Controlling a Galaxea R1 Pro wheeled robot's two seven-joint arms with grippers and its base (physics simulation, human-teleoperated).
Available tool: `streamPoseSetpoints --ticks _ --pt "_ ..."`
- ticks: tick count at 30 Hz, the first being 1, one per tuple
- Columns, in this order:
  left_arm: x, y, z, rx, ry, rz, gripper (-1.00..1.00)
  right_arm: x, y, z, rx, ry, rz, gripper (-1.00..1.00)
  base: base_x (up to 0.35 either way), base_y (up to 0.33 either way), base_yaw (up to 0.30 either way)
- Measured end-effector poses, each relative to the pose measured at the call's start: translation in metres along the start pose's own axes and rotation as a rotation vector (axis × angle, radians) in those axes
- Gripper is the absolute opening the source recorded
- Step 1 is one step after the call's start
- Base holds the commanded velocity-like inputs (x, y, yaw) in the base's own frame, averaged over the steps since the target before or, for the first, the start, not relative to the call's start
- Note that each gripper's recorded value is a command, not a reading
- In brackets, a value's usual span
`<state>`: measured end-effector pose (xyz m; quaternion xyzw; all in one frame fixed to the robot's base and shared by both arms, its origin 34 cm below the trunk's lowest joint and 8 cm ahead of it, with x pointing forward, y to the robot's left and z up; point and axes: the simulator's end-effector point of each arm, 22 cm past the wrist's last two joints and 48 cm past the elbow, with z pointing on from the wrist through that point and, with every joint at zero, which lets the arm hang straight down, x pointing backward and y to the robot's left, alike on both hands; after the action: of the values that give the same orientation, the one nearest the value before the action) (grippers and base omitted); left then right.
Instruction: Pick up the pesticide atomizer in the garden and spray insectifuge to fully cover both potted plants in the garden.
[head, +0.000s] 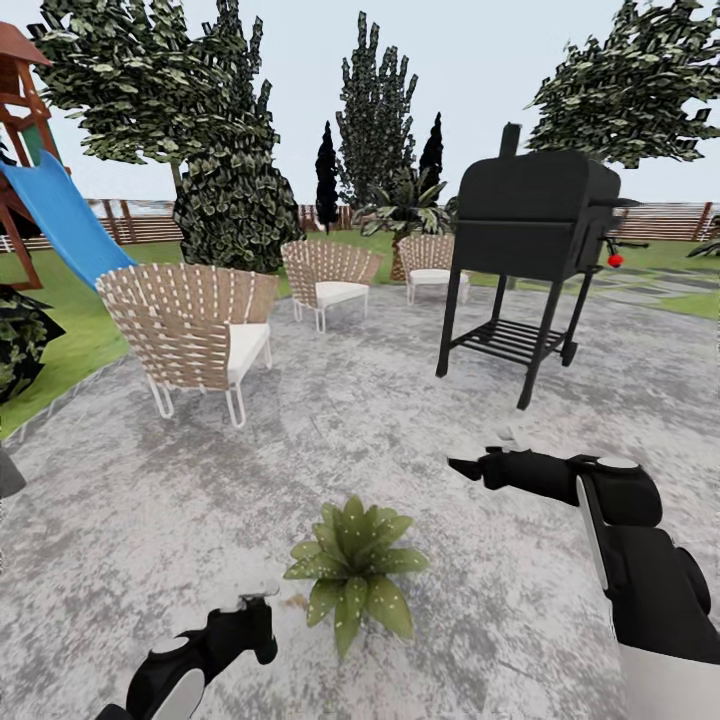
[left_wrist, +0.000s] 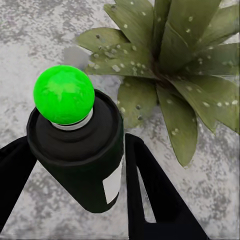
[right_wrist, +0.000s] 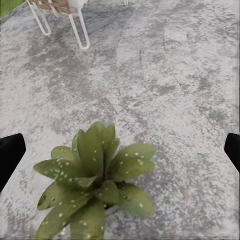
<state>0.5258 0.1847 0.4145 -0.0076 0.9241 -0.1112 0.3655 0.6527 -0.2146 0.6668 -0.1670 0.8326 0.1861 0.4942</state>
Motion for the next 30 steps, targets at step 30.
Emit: streamPoseSetpoints --ticks 30 --pt "-0.016 -0.135 -0.019 0.553 0.046 0.052 -1.00 0.088 0.144 0.033 -0.478 0.335 -0.002 1.00 -0.164 -0.094 0.000"
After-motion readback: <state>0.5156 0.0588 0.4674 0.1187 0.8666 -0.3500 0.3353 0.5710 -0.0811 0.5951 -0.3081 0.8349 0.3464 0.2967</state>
